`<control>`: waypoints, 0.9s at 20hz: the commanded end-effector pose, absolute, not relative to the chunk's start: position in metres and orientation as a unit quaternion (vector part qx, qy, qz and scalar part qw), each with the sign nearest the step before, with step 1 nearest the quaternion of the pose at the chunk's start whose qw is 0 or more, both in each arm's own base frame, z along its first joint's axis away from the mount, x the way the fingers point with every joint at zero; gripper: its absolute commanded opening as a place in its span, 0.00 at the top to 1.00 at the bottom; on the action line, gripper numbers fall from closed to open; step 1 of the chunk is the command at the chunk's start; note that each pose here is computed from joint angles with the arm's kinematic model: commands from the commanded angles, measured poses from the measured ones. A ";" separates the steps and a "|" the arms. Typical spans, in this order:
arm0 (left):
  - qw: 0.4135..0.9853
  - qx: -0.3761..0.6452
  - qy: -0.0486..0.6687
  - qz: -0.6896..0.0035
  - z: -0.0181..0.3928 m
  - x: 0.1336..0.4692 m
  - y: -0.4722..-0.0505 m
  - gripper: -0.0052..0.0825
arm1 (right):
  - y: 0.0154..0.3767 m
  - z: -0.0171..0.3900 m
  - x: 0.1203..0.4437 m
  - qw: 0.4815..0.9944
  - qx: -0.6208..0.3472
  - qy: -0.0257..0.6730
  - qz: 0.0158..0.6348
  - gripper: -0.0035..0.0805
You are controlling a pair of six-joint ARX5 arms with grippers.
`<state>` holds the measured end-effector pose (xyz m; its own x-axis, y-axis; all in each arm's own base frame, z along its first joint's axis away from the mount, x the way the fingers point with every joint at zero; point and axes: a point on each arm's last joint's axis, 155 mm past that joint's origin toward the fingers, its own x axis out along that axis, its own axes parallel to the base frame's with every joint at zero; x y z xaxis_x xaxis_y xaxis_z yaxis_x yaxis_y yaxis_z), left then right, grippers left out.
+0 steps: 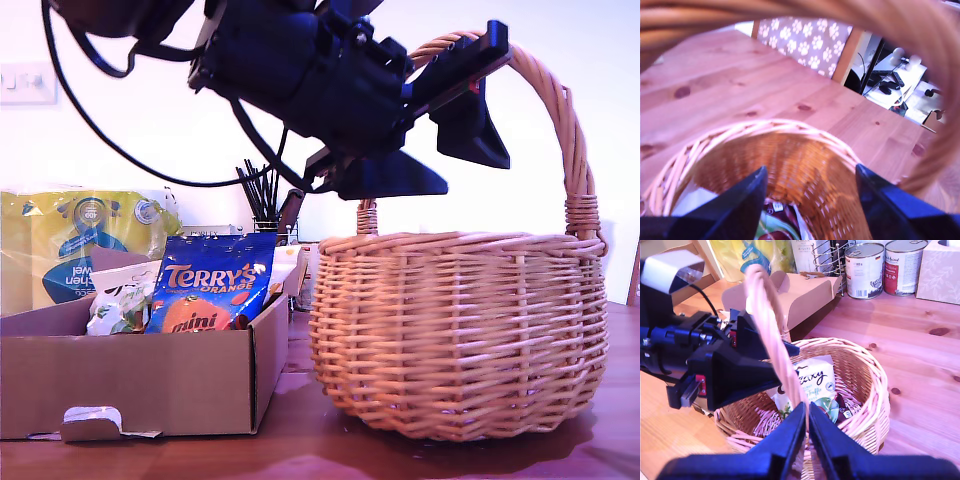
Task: Move the bags of Easter eggs from the cardboard box on the left into the woven basket on the right side.
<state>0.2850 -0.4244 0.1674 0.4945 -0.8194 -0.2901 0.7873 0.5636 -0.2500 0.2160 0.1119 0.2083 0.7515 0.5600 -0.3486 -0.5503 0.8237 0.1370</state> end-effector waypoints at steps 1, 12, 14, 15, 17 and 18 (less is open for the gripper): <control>0.860 -0.026 0.191 -0.472 0.170 0.279 -0.422 0.69 | 0.114 0.218 0.215 0.937 0.009 0.177 0.302 0.97; 0.855 0.101 0.260 -0.437 0.175 0.260 -0.335 0.97 | 0.114 0.216 0.214 0.936 -0.001 0.179 0.304 0.97; 0.865 0.104 0.256 -0.418 0.176 0.267 -0.310 0.97 | 0.114 0.215 0.214 0.935 -0.001 0.181 0.304 0.97; 0.872 0.102 0.256 -0.404 0.175 0.272 -0.295 0.97 | 0.114 0.215 0.214 0.935 -0.001 0.181 0.304 0.97; 0.880 0.107 0.250 -0.388 0.174 0.279 -0.264 0.97 | 0.114 0.215 0.214 0.935 -0.001 0.181 0.304 0.97; 0.880 0.114 0.244 -0.392 0.174 0.281 -0.252 0.97 | 0.114 0.215 0.214 0.935 -0.001 0.181 0.304 0.97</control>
